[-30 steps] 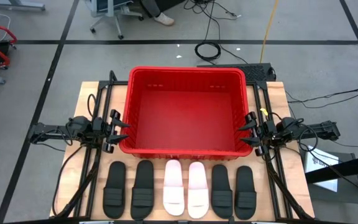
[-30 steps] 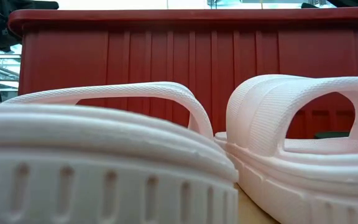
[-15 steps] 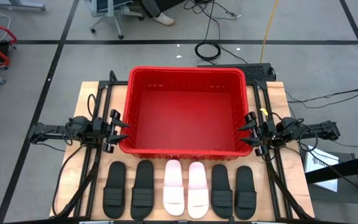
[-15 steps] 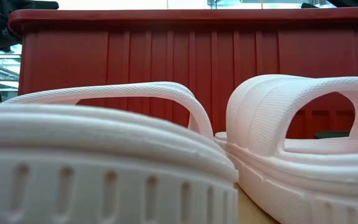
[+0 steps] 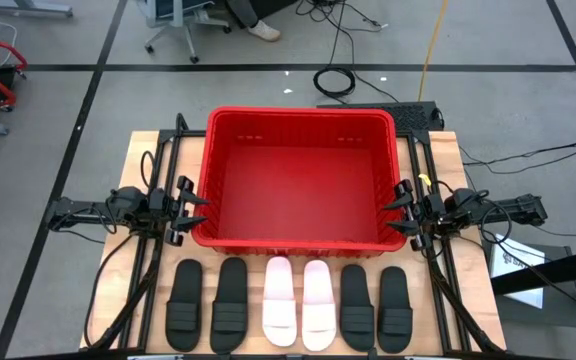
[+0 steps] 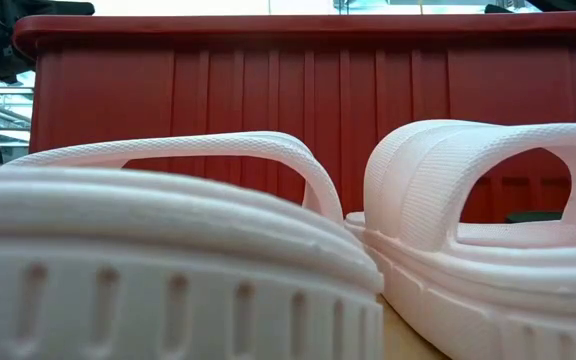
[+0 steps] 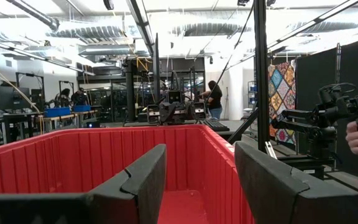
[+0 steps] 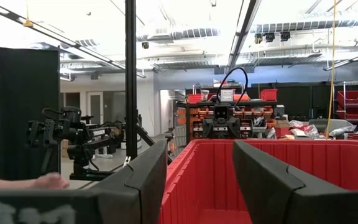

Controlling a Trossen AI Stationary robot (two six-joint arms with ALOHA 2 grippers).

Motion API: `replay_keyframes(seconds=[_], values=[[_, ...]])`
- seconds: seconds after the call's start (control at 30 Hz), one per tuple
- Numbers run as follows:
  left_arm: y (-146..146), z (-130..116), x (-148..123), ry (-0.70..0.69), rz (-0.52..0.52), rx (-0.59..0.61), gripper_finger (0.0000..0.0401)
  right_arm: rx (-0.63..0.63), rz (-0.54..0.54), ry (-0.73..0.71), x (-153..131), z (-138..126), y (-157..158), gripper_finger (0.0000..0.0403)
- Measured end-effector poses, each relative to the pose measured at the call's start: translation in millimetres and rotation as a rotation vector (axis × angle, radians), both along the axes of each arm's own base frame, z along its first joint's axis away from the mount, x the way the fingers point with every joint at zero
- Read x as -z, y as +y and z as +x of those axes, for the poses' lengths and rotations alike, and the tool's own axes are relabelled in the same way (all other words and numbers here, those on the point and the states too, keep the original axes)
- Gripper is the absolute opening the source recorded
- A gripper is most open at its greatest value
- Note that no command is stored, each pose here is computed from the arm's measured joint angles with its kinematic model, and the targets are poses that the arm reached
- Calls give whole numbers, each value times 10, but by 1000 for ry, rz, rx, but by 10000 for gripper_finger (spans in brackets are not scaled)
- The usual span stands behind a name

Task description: Pick and place slides into bin

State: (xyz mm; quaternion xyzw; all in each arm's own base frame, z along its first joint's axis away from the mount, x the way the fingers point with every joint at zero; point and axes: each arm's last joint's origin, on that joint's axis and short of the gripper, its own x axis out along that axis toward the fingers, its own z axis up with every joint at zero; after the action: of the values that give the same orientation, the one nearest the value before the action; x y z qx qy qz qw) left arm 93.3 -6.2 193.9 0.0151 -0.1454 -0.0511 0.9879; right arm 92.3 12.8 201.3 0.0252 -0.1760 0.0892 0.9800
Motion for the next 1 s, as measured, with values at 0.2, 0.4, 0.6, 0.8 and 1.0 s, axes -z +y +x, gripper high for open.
replay_keyframes(seconds=[0.2, 0.4, 0.6, 0.8, 1.0], values=[[0, 0, 0, 0, -1, 1, 198, -1, 1, 0, -1, 0, 0, 171], [0, 0, 0, 0, -3, 1, 198, -1, 1, 0, 0, 0, 0, 171], [0, -1, -4, -3, -9, 2, 198, -1, 1, 0, -1, 0, 0, 171], [4, -5, -19, -17, -39, -1, 198, -1, 1, -1, -2, -1, 0, 171], [5, -9, -31, -29, -43, -4, 198, 0, 2, -21, -19, -8, -1, 171]])
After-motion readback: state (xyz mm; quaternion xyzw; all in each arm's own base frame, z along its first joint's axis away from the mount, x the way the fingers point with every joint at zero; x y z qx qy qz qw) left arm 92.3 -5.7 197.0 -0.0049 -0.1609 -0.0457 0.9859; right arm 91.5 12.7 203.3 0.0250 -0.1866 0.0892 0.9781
